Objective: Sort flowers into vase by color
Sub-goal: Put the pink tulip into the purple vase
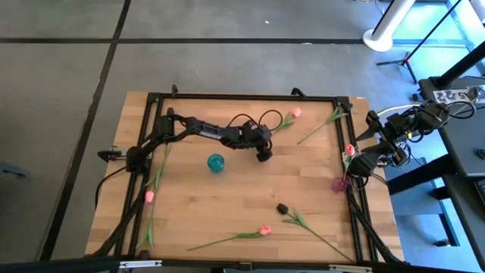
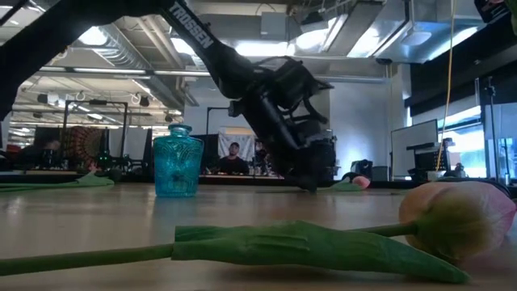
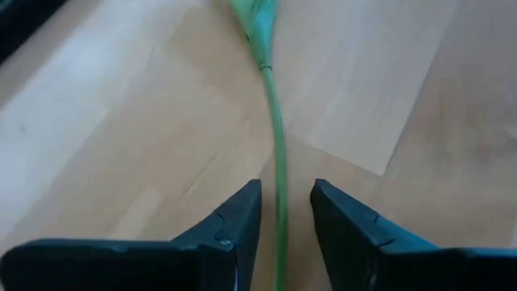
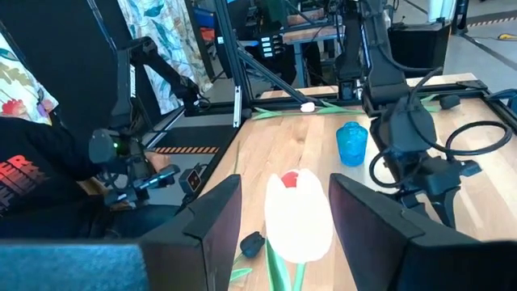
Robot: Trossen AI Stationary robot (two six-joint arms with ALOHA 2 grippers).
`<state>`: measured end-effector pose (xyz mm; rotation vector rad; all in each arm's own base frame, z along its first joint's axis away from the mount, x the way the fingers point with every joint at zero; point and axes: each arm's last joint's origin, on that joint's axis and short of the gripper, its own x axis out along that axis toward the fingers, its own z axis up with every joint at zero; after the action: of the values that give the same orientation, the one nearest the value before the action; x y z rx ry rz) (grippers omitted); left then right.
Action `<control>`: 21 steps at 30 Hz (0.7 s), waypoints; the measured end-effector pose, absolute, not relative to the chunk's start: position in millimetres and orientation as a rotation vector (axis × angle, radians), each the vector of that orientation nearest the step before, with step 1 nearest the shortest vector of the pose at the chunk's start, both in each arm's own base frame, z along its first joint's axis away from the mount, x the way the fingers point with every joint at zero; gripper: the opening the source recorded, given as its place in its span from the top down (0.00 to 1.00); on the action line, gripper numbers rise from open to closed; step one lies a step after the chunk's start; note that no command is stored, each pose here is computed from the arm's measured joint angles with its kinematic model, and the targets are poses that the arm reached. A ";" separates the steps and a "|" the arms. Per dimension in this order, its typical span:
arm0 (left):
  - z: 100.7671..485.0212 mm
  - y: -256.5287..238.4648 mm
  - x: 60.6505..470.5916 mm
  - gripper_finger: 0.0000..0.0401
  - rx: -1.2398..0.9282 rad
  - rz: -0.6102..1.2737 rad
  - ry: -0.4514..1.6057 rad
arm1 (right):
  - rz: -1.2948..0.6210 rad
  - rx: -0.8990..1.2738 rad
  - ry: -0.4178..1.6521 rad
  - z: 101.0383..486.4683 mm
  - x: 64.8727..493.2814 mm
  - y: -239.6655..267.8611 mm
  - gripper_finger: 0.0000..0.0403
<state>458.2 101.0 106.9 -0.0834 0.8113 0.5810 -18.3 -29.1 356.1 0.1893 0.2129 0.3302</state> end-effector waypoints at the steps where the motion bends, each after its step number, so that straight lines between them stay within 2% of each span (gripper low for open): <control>1: 106.6 101.0 457.9 0.72 -0.092 0.579 0.814 | 0.330 0.189 0.213 356.1 -18.3 -29.1 0.53; 6: 103.0 100.8 458.2 0.79 -0.105 0.567 0.823 | 0.330 0.189 0.213 356.1 -18.3 -29.1 0.53; 12: 88.8 100.7 457.1 0.98 -0.116 0.601 0.861 | 0.330 0.189 0.213 356.1 -18.3 -29.1 0.53; 16: 85.1 100.4 457.3 0.99 -0.105 0.619 0.863 | 0.329 0.190 0.213 356.1 -18.3 -29.1 0.53; 21: 107.9 100.9 453.2 1.00 -0.092 0.625 0.845 | 0.335 0.189 0.216 355.9 -18.4 -29.0 0.53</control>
<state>453.2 100.9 107.9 -0.0916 0.8453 0.6251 -18.4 -29.0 355.9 0.1891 0.2163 0.3349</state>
